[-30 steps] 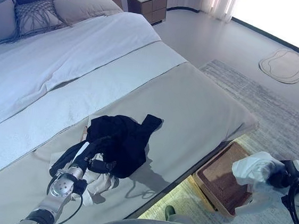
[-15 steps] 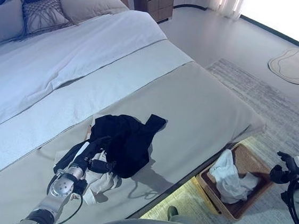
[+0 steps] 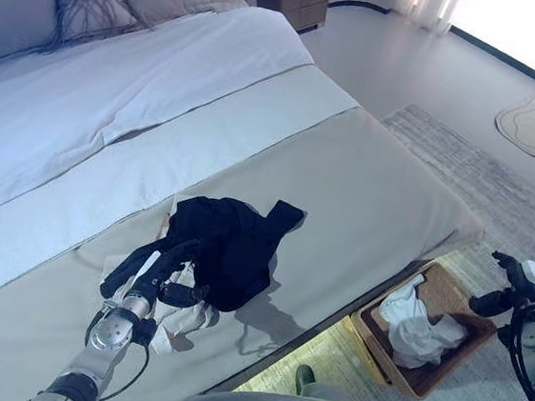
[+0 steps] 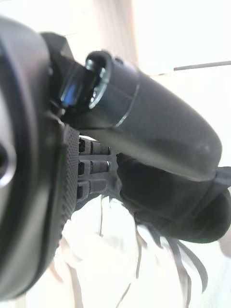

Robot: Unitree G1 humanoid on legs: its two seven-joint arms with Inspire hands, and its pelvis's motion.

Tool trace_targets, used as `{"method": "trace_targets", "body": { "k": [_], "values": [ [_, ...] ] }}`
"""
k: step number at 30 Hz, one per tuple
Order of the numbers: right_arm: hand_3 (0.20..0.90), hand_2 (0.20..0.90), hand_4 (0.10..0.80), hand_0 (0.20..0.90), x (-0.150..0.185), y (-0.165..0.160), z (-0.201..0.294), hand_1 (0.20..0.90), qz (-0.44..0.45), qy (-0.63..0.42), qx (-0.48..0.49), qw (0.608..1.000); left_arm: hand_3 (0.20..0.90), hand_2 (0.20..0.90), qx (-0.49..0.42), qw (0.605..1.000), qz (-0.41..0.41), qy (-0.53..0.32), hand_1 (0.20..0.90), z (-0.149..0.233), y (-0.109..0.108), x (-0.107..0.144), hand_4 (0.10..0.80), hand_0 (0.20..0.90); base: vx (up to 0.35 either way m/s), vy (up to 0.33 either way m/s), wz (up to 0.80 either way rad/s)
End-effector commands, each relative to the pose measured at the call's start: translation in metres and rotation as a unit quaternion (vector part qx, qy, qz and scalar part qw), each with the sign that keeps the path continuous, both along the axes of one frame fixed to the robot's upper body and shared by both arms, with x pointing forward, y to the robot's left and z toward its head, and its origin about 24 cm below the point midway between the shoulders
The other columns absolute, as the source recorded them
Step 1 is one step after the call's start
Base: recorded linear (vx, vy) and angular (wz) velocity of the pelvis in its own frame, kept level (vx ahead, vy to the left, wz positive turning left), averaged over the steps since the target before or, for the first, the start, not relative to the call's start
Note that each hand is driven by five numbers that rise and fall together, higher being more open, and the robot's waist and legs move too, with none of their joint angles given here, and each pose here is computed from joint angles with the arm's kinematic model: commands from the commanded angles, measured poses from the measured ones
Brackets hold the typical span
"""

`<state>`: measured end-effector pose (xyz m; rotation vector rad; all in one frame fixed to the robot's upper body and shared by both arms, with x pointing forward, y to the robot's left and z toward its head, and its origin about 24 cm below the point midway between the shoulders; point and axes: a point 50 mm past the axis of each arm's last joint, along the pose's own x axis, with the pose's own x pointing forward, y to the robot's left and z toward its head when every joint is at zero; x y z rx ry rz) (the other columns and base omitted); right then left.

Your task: Pick up the clothes from the bed and place them into the basket

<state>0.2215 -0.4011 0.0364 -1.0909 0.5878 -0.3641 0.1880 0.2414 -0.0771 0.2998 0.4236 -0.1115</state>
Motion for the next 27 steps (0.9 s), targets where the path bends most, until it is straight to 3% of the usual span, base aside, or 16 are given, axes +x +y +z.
{"method": "trace_targets", "body": {
  "k": [1, 8, 17, 23, 27],
  "values": [
    [0.900, 0.900, 0.800, 0.900, 0.059, 0.017, 0.080, 0.900, 0.062, -0.153, -0.089, 0.982, 0.900, 0.900, -0.011, 0.995, 0.022, -0.099, 0.900, 0.033, 0.007, 0.028, 0.800, 0.900, -0.016, 0.031, 0.09],
    [0.900, 0.900, 0.800, 0.900, 0.100, 0.075, 0.117, 0.900, 0.183, -0.222, -0.128, 0.949, 0.900, 0.900, -0.051, 0.994, 0.037, -0.093, 0.900, 0.027, 0.008, 0.017, 0.800, 0.900, 0.010, 0.064, 0.20],
    [0.900, 0.900, 0.800, 0.900, 0.122, 0.112, 0.118, 0.900, 0.246, -0.193, -0.144, 0.939, 0.900, 0.900, -0.016, 0.991, 0.071, -0.112, 0.900, 0.029, 0.017, 0.008, 0.800, 0.900, 0.036, 0.058, 0.34],
    [0.900, 0.900, 0.800, 0.900, 0.142, 0.121, 0.149, 0.900, 0.251, -0.196, -0.176, 0.931, 0.900, 0.900, -0.007, 0.985, 0.048, -0.166, 0.900, 0.051, 0.017, 0.026, 0.800, 0.900, -0.145, 0.069, 0.44],
    [0.900, 0.900, 0.800, 0.900, 0.154, 0.124, 0.176, 0.900, 0.242, -0.197, -0.214, 0.926, 0.900, 0.900, 0.108, 0.964, 0.026, -0.241, 0.900, 0.076, 0.015, 0.042, 0.800, 0.900, -0.142, 0.058, 0.43]
  ]
}}
